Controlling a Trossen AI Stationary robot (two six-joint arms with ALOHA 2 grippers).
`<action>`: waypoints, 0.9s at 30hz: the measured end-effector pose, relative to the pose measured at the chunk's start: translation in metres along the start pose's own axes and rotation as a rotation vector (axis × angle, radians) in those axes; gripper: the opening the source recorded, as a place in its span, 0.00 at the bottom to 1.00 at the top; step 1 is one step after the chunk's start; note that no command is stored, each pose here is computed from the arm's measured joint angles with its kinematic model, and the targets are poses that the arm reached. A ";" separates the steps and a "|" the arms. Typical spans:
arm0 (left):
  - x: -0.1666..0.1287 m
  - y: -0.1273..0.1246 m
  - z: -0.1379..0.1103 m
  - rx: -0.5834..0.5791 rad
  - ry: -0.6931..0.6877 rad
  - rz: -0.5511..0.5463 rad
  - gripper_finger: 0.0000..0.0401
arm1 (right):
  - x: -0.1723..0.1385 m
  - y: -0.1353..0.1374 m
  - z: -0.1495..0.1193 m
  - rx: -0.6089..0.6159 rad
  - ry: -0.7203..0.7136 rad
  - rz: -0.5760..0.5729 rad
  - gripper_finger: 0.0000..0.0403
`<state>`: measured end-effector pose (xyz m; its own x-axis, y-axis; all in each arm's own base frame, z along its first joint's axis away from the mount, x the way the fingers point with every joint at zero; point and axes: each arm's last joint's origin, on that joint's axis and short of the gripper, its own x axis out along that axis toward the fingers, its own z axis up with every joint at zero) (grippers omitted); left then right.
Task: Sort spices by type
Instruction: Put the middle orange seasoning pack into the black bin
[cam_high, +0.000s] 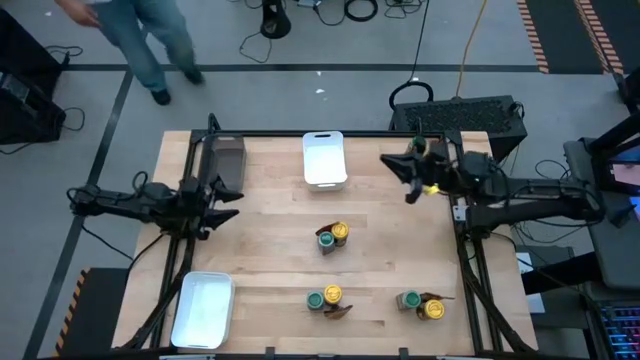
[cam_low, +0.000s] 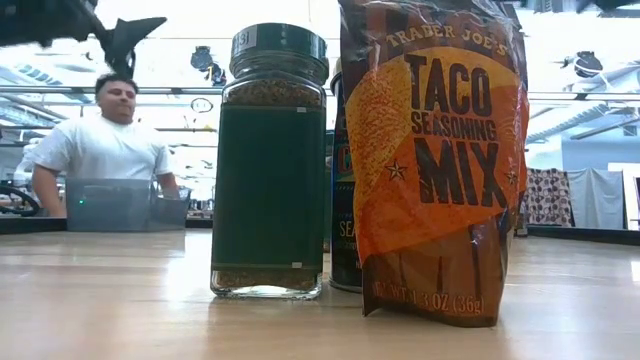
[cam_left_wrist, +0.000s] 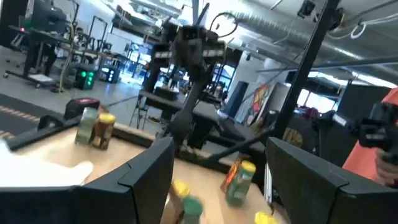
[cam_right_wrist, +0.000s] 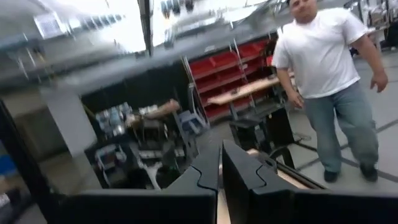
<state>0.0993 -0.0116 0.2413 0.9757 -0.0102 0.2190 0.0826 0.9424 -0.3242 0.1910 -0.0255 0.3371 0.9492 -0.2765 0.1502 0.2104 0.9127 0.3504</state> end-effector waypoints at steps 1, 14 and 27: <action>0.004 -0.003 0.007 0.003 0.007 0.002 0.64 | 0.007 0.003 0.001 -0.016 0.027 -0.004 0.00; 0.076 -0.037 0.079 0.132 0.155 0.033 0.64 | 0.050 0.047 0.024 -0.161 0.182 0.184 0.00; 0.160 -0.050 0.089 0.296 0.267 0.024 0.64 | 0.041 0.082 0.008 -0.172 0.393 0.292 0.03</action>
<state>0.2333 -0.0308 0.3750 0.9983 -0.0365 -0.0449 0.0348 0.9986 -0.0388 0.2456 0.0354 0.3791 0.9833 0.1009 -0.1512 -0.0723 0.9803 0.1840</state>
